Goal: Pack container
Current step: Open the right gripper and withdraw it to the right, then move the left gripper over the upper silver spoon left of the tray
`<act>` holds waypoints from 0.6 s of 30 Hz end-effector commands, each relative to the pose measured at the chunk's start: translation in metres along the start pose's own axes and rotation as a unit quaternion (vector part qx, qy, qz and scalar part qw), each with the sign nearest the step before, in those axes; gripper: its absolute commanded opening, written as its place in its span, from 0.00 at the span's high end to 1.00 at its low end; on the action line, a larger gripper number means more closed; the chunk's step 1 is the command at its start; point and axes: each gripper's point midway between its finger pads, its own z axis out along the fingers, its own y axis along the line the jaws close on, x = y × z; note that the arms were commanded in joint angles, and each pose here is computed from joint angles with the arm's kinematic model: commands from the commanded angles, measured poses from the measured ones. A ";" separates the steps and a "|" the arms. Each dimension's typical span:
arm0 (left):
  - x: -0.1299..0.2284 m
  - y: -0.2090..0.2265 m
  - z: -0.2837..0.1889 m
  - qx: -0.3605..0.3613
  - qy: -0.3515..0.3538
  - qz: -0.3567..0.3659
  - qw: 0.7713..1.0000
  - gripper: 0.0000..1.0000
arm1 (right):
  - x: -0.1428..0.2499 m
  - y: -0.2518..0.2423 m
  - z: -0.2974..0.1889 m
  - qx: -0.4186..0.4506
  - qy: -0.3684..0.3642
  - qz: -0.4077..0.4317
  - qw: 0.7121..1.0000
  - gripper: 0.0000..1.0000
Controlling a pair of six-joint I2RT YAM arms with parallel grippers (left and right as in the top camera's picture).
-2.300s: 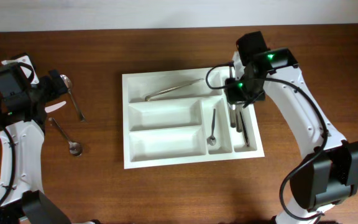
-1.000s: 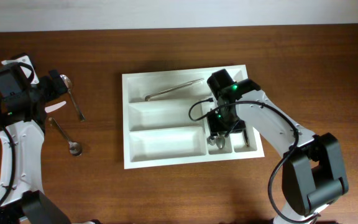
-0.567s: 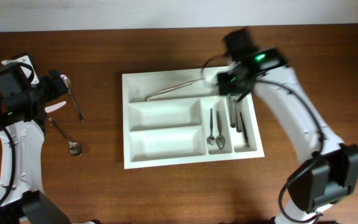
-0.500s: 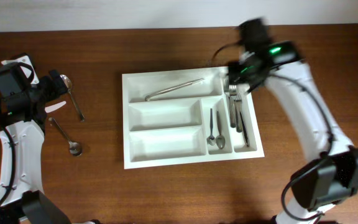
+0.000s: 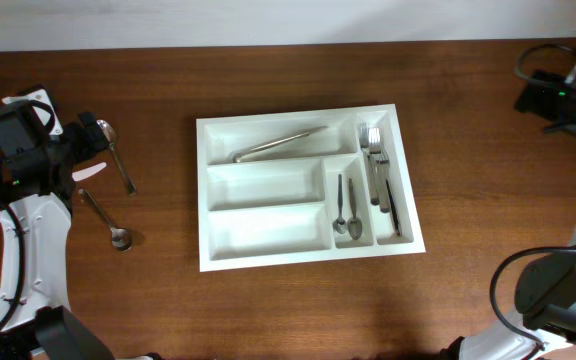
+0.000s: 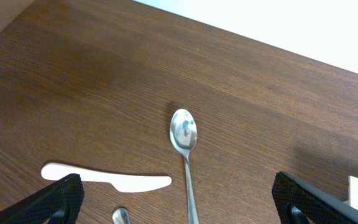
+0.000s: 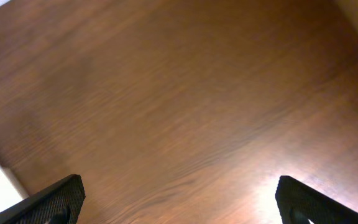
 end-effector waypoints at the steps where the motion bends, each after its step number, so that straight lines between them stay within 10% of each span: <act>1: -0.008 0.003 -0.001 -0.003 -0.008 -0.001 1.000 0.01 | -0.007 -0.017 -0.006 0.001 -0.008 0.022 1.000 0.01; 18: 0.058 -0.030 0.000 0.093 0.126 -0.017 0.988 0.01 | -0.008 -0.034 -0.005 0.010 -0.008 0.038 0.999 0.01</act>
